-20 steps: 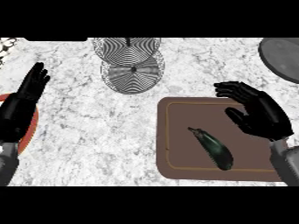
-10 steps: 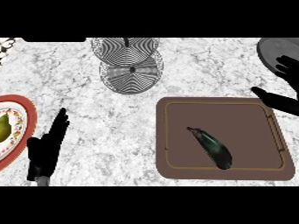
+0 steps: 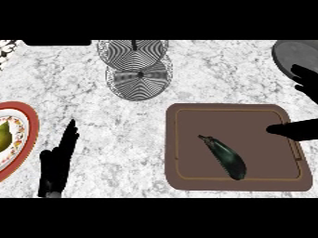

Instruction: Pick the eggplant from the tray and place it in the tiered basket

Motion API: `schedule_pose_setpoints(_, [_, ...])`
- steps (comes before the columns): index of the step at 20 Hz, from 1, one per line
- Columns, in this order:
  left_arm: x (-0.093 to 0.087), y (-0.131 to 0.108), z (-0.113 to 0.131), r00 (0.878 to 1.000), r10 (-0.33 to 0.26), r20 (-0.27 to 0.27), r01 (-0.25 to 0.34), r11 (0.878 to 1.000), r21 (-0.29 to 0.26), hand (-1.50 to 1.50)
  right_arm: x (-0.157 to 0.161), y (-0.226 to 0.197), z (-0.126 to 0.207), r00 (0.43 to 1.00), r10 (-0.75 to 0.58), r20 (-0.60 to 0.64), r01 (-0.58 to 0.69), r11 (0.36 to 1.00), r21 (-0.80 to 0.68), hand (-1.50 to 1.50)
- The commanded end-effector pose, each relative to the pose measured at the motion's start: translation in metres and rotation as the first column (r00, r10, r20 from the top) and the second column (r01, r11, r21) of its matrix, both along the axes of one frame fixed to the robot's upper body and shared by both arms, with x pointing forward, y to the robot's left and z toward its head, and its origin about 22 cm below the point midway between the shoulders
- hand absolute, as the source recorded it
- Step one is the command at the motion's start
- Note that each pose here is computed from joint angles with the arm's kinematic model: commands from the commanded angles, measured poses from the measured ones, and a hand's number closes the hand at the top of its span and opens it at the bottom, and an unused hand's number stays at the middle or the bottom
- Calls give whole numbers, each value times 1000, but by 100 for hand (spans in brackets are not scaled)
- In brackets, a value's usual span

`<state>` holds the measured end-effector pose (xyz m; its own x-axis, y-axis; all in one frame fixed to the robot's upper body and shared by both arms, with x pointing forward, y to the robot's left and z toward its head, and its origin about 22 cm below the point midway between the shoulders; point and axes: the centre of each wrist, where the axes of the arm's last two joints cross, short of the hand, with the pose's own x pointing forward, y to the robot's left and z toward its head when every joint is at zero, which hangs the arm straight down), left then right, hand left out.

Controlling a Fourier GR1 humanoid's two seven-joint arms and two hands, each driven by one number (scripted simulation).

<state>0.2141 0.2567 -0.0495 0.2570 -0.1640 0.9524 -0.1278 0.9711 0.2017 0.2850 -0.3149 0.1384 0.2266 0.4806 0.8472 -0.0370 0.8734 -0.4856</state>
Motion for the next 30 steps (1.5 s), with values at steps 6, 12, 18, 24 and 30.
schedule_pose_setpoints(6, [1,-12,-5,1000,7,-26,-7,1000,-13,0,-16,57,54,940,122,-317,-259,862,-436,-150])
schedule_pose_setpoints(12, [-9,-16,-10,1000,1,-2,-1,1000,10,0,-25,109,43,943,80,-323,-251,808,-532,-150])
schedule_pose_setpoints(18, [-9,-13,-21,999,12,-37,-12,1000,-12,0,-24,133,22,932,55,-358,-274,753,-599,-150])
schedule_pose_setpoints(24, [3,-13,-13,1000,-14,-22,15,1000,3,0,-15,148,-6,894,19,-449,-354,645,-677,-150])
schedule_pose_setpoints(30, [21,-2,8,1000,2,9,-2,1000,-5,0,-3,160,-28,859,-30,-512,-377,639,-670,-150])
